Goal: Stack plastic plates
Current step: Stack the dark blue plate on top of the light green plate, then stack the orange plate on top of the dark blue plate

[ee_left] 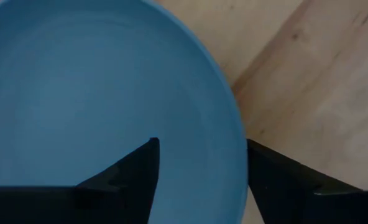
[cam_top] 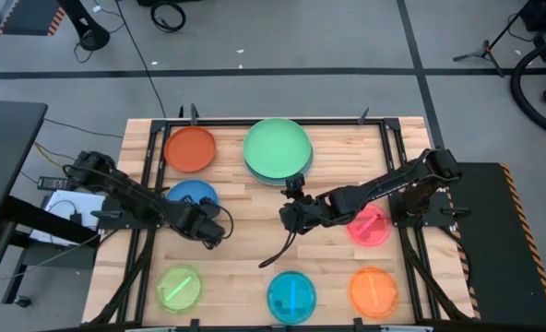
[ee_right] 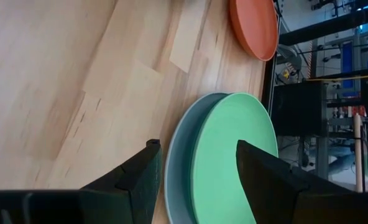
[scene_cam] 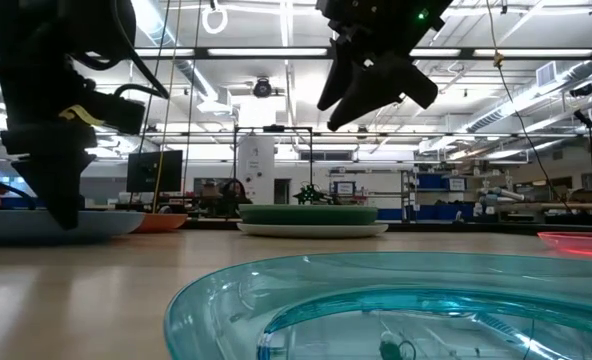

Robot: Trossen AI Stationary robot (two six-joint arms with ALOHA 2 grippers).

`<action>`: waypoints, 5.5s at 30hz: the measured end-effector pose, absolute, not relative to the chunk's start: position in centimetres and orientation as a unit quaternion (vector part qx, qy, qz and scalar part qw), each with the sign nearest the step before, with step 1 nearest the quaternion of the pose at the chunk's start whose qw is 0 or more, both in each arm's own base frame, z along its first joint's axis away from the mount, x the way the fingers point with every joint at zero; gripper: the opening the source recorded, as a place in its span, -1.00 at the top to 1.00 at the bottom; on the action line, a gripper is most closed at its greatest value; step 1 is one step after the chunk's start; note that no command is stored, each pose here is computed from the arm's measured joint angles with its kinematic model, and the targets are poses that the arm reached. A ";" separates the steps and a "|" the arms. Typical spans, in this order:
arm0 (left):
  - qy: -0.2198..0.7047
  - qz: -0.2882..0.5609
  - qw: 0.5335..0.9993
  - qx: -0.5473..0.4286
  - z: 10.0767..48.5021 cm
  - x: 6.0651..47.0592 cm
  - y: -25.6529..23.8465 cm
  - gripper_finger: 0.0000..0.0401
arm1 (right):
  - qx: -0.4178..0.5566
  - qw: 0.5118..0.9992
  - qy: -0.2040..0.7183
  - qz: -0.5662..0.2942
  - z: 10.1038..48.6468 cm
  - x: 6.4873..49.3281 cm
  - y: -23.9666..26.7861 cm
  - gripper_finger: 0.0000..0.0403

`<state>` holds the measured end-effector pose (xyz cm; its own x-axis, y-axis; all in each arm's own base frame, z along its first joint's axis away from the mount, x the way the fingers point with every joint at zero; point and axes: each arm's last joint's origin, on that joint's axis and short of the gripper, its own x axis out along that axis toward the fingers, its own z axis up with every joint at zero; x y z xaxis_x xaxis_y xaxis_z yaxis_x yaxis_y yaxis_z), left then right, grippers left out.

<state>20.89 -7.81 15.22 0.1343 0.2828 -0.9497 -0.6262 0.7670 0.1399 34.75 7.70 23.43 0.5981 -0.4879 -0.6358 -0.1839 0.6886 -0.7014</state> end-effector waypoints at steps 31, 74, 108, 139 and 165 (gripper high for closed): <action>0.614 0.301 0.714 -0.151 13.5 20.9 -9.1 0.55 | -0.381 0.804 0.449 -0.083 23.3 32.9 10.9 -0.05; 0.535 0.096 0.821 0.176 21.3 38.9 6.2 0.92 | -0.209 0.850 0.461 -0.149 25.2 22.4 14.1 -0.04; 0.542 0.066 0.821 0.164 16.9 41.3 11.1 0.86 | -0.224 0.818 0.467 -0.251 26.9 23.1 8.4 -0.04; 0.634 0.240 0.732 -0.065 21.2 27.8 14.8 -0.13 | -0.200 0.823 0.466 -0.255 26.9 23.6 7.8 -0.04; 0.641 0.375 0.651 -0.155 14.6 22.9 17.2 0.14 | -0.175 0.832 0.469 -0.240 27.0 25.3 5.6 -0.04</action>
<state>22.90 17.15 14.64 -0.1041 0.2901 -0.9513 -0.6871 0.6706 0.2796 25.32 5.59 27.04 0.4448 -0.5630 -0.6965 0.2339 0.8237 -0.5165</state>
